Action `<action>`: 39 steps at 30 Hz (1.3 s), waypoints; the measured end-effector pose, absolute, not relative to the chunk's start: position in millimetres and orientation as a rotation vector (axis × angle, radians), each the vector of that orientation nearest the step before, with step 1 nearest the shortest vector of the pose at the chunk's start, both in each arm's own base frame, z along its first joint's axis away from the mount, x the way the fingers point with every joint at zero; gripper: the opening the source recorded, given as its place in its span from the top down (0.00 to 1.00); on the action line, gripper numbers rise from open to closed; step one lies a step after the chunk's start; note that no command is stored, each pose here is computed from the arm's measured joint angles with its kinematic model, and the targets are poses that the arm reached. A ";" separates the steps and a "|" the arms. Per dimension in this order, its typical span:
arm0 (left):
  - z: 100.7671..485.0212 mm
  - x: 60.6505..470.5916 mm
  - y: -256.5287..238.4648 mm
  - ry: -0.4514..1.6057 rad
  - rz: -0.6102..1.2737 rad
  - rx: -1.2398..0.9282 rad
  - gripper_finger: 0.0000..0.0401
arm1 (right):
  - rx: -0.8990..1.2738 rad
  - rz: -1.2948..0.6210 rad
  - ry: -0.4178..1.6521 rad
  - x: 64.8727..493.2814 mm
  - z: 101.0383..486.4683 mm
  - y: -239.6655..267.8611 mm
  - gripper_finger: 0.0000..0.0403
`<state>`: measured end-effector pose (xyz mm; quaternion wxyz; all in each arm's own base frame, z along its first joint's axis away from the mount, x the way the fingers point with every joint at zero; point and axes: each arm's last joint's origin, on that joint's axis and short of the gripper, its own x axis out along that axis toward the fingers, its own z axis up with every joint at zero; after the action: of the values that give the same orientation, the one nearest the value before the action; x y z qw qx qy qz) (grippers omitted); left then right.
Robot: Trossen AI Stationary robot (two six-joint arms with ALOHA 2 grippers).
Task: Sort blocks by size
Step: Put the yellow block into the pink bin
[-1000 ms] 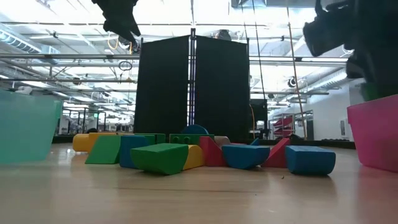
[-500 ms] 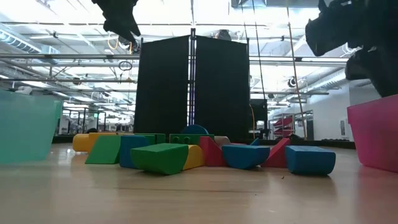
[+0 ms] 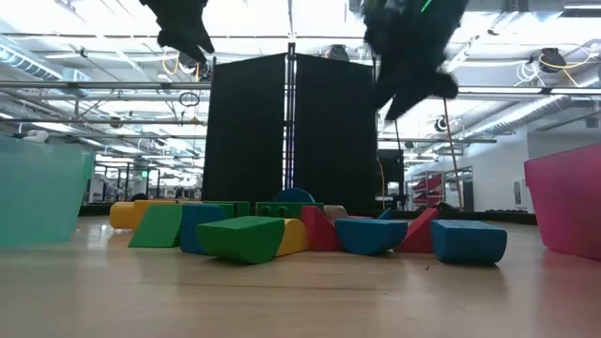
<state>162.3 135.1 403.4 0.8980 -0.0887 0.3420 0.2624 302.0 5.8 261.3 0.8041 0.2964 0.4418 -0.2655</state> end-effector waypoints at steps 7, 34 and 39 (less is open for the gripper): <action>403.0 162.0 134.9 0.714 0.543 -0.187 0.36 | 0.829 -0.626 0.982 346.3 205.9 -18.0 0.60; 403.3 162.2 135.1 0.710 0.543 -0.184 0.36 | 0.881 -0.740 1.138 394.3 152.1 -19.5 0.57; 403.3 162.2 135.1 0.709 0.543 -0.184 0.36 | 0.898 -0.768 1.156 391.7 151.2 -19.2 0.46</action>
<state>162.2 135.1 403.3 0.8978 -0.0889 0.3426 0.2621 391.7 -19.2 151.2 0.6775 0.3997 0.5143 -0.3417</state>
